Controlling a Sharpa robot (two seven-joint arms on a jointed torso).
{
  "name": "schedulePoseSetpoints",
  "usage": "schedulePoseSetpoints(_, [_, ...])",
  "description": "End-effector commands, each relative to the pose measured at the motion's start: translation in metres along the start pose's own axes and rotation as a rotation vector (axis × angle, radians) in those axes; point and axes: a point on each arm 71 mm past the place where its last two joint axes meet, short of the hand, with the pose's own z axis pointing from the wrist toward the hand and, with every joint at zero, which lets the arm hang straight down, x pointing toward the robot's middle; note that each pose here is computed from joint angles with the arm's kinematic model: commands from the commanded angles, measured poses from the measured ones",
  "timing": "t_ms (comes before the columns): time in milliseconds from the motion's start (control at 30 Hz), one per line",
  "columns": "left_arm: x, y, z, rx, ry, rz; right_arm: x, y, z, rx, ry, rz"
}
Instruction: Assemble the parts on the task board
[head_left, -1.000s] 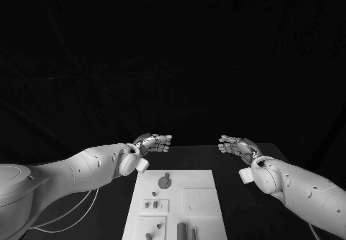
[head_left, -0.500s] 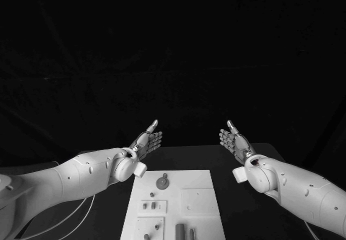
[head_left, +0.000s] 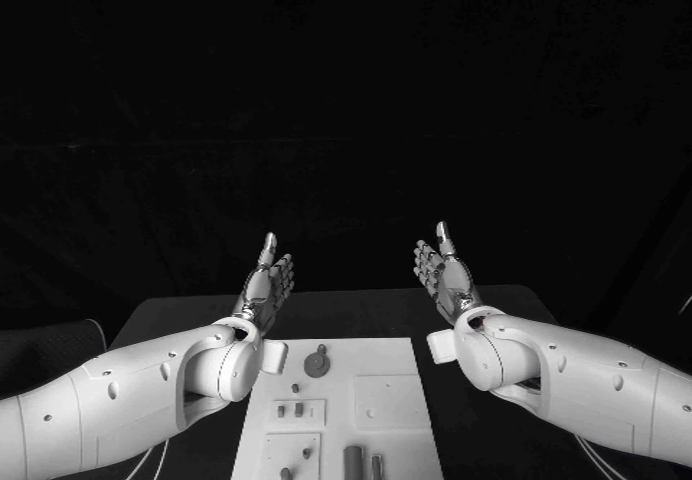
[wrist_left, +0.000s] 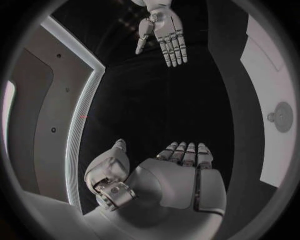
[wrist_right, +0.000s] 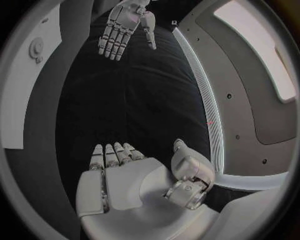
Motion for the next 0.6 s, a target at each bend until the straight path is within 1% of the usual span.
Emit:
schedulePoseSetpoints(33, [-0.0012,-0.0108,-0.0087,0.074,-0.169,0.037,-0.005,0.008,-0.011,-0.034,-0.166,0.003])
schedulePoseSetpoints(167, [0.0053,-0.0171,-0.0165,0.09,-0.195,0.033,-0.002,0.014,-0.022,-0.035,-0.192,0.009])
schedulePoseSetpoints(233, [0.0068,-0.0186,-0.0183,0.094,-0.201,0.033,-0.001,0.015,-0.025,-0.034,-0.198,0.01])
schedulePoseSetpoints(600, [0.0074,-0.0193,-0.0192,0.096,-0.204,0.033,-0.001,0.016,-0.026,-0.034,-0.202,0.011])
